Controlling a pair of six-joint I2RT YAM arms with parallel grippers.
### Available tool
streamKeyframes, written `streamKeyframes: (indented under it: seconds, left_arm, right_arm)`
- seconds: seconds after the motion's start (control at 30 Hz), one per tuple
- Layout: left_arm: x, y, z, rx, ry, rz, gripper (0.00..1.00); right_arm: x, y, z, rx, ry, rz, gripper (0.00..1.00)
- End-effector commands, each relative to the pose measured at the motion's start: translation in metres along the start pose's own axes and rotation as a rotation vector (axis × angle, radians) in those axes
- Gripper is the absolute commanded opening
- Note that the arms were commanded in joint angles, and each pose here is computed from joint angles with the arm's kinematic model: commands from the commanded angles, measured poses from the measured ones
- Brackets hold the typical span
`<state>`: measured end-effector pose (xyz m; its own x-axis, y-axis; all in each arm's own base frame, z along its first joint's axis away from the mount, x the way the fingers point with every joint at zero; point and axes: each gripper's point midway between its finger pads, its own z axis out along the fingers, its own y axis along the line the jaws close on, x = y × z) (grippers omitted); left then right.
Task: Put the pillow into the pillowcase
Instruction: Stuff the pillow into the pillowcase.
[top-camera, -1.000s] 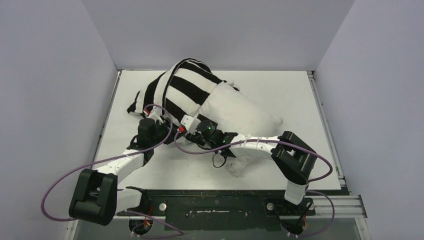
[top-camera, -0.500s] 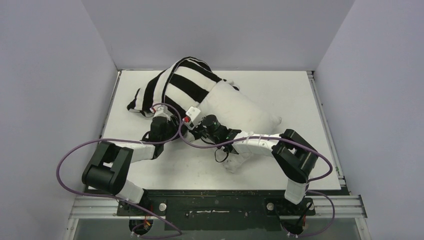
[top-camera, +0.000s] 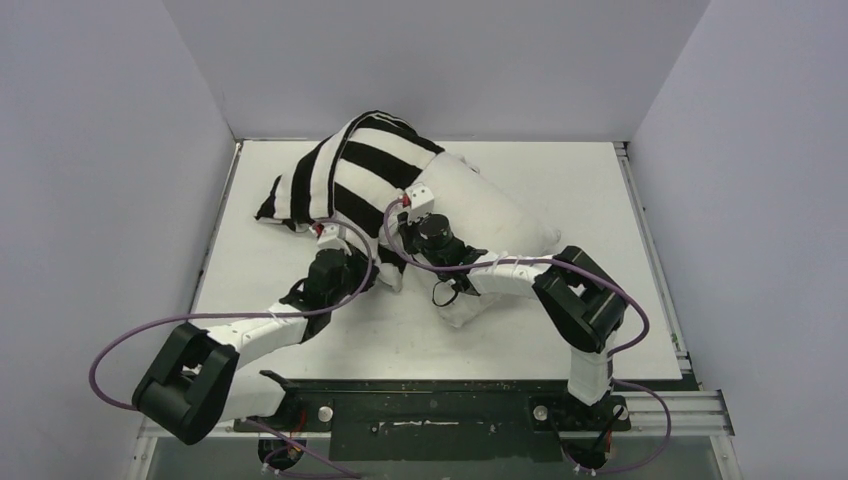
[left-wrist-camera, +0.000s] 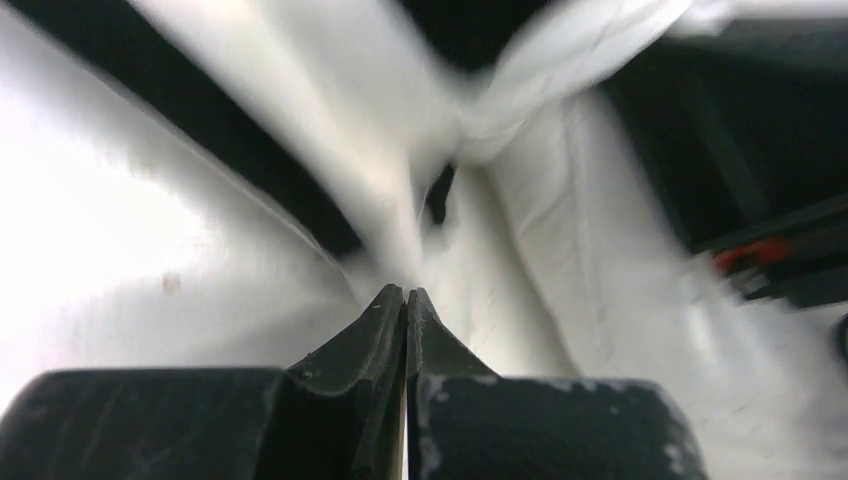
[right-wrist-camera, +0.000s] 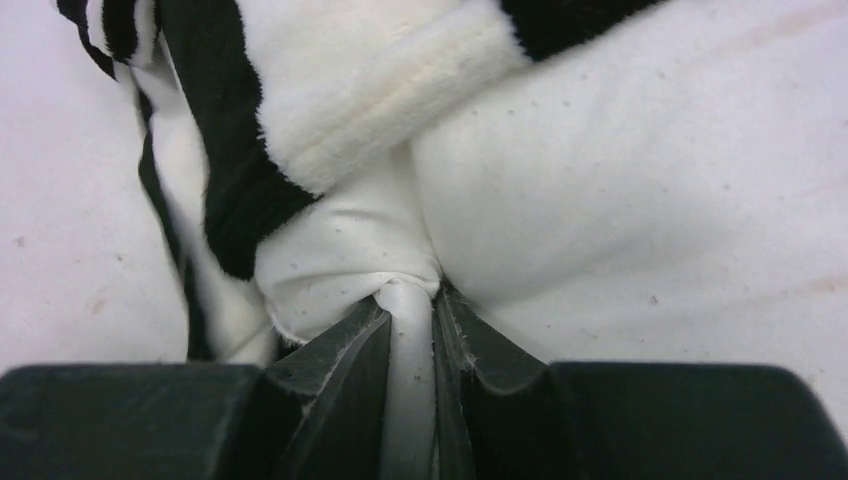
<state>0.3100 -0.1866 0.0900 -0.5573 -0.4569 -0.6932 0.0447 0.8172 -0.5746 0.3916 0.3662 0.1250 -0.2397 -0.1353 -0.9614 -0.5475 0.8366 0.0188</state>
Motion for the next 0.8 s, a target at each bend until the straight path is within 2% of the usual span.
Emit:
streamKeyframes:
  seconds: [0.0, 0.27, 0.4, 0.47, 0.57, 0.67, 0.77]
  left_arm:
    - [0.054, 0.024, -0.008, -0.072, 0.145, -0.023, 0.0]
    - [0.054, 0.016, -0.026, -0.068, 0.113, -0.002, 0.0]
    - [0.015, 0.021, -0.025, -0.125, -0.025, 0.052, 0.0]
    - [-0.013, 0.026, -0.018, -0.156, -0.084, 0.047, 0.13]
    - [-0.052, 0.017, -0.002, -0.108, -0.166, 0.038, 0.37]
    - [-0.072, 0.009, 0.014, -0.085, -0.206, 0.079, 0.46]
    - [-0.082, -0.003, 0.028, -0.042, -0.222, 0.099, 0.5]
  right_arm:
    - [-0.027, -0.017, 0.014, 0.121, -0.123, 0.181, 0.0]
    - [-0.033, -0.023, 0.019, 0.146, -0.157, 0.251, 0.0]
    - [-0.035, -0.013, 0.013, 0.08, -0.176, 0.242, 0.0]
    - [-0.036, -0.009, 0.01, 0.053, -0.177, 0.24, 0.0]
    - [-0.039, -0.005, 0.007, 0.04, -0.179, 0.233, 0.0]
    - [-0.043, -0.005, 0.006, 0.035, -0.186, 0.233, 0.0]
    - [-0.045, -0.001, 0.005, 0.024, -0.188, 0.237, 0.0]
